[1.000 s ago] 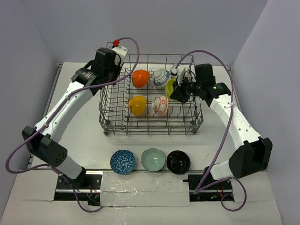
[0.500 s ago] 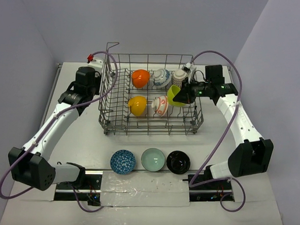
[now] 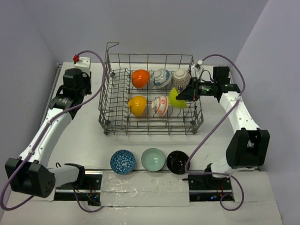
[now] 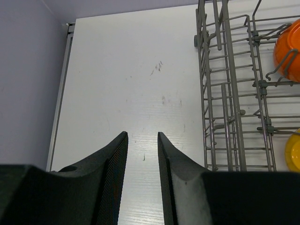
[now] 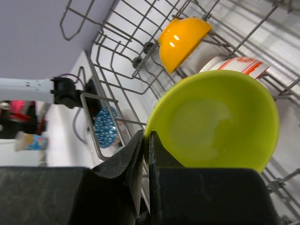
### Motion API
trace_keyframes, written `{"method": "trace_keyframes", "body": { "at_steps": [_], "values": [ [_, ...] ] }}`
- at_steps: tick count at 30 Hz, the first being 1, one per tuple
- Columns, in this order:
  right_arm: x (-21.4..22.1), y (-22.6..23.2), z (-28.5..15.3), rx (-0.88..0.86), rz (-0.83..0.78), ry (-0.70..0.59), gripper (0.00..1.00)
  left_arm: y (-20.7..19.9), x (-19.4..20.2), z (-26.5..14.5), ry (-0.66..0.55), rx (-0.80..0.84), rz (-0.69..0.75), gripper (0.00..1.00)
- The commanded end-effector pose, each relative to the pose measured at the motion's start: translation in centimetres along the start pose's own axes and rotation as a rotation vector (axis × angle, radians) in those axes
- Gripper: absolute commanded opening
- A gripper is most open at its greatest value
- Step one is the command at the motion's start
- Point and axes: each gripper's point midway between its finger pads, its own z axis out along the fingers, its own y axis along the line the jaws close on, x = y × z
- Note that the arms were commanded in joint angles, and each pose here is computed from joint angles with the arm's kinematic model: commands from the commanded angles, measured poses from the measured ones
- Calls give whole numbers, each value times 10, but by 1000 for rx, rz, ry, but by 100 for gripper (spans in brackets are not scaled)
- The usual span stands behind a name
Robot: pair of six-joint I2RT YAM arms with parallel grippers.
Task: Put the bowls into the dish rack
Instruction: Insert the bowl into the dish rack.
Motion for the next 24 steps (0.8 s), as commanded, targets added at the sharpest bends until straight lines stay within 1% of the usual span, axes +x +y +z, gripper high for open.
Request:
{"method": "trace_keyframes", "body": {
  "at_steps": [1,6,7,8,13,19,24],
  "values": [
    [-7,11,3,-114,58,-18,0,-1,-10,-4,-54,29,-52,37],
    [-7,6,7,-144,97,-16,0,2,-10,-5,-61,33,-58,38],
    [-5,5,8,-147,121,-14,0,1,-13,-7,-64,36,-96,38],
    [-10,-2,2,-132,119,-39,0,1,-13,-7,-61,39,-98,38],
    [-5,-8,1,-125,155,-50,0,-1,-17,-8,-62,55,-104,38],
    [-4,-16,-2,-126,154,-86,0,-4,-12,-6,-52,64,-102,37],
    [-3,-22,-4,-135,207,-114,0,-4,-11,-8,-54,72,-110,37]
  ]
}}
